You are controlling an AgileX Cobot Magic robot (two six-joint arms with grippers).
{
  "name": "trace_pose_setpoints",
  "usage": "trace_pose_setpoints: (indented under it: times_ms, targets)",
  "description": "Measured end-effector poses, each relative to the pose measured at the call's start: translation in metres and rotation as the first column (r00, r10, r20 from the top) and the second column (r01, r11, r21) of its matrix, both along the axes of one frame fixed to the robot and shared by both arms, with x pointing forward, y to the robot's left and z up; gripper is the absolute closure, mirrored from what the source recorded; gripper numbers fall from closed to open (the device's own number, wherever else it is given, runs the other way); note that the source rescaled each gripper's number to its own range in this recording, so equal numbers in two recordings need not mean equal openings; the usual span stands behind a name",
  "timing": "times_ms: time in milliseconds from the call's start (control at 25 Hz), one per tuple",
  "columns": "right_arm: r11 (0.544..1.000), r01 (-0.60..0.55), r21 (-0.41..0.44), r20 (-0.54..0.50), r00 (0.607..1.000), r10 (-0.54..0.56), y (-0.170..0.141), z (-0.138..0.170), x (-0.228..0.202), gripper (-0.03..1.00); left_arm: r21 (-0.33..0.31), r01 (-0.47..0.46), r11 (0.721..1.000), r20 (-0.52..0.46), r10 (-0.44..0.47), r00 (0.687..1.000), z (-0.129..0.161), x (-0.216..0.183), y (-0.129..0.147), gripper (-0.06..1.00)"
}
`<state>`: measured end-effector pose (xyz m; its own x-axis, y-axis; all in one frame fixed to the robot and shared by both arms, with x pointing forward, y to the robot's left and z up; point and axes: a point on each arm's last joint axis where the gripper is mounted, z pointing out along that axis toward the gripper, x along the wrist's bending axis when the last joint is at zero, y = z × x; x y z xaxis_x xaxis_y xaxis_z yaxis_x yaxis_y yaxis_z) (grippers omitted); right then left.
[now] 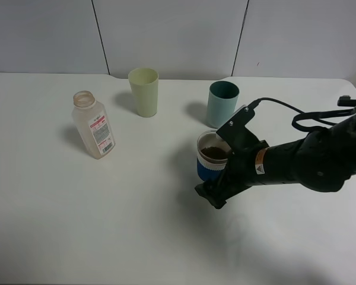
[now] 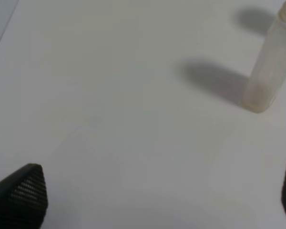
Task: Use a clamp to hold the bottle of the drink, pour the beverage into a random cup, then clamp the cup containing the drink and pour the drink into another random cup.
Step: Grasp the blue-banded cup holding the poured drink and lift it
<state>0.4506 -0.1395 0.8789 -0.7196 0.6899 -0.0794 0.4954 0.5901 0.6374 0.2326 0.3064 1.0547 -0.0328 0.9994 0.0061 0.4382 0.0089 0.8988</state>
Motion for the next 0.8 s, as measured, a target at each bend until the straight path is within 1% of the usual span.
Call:
trace_pose_setpoints:
  times_ms: [80,240,280,440,600,800]
  targets:
    - [1.0,-0.023,0.005,0.045,0.999,0.023,-0.001,0.0,-0.001,-0.03,0.0,0.0,1.0,0.0,0.0,1.0,0.0,0.0,0.0,-0.06]
    - [0.999,-0.03,0.039,0.152,0.988,0.024,-0.012,-0.004,-0.013,-0.03,0.0,0.0,1.0,0.0,0.0,1.0,0.0,0.0,0.0,-0.06]
    - [0.999,-0.03,0.039,0.152,0.988,0.024,-0.012,-0.004,-0.013,-0.03,0.0,0.0,1.0,0.0,0.0,1.0,0.0,0.0,0.0,-0.06]
    - [0.997,-0.021,0.079,0.271,0.963,-0.002,-0.023,-0.003,-0.024,-0.03,0.0,0.0,1.0,0.0,0.0,1.0,0.0,0.0,0.0,-0.06]
    - [0.995,0.015,0.098,0.294,0.955,-0.044,-0.028,-0.005,-0.025,-0.03,0.0,0.0,1.0,0.0,0.0,1.0,0.0,0.0,0.0,-0.06]
    - [0.995,0.004,0.102,0.314,0.949,-0.036,-0.026,-0.025,-0.023,-0.03,0.001,0.001,1.0,0.0,-0.001,1.0,0.0,0.0,0.0,-0.06]
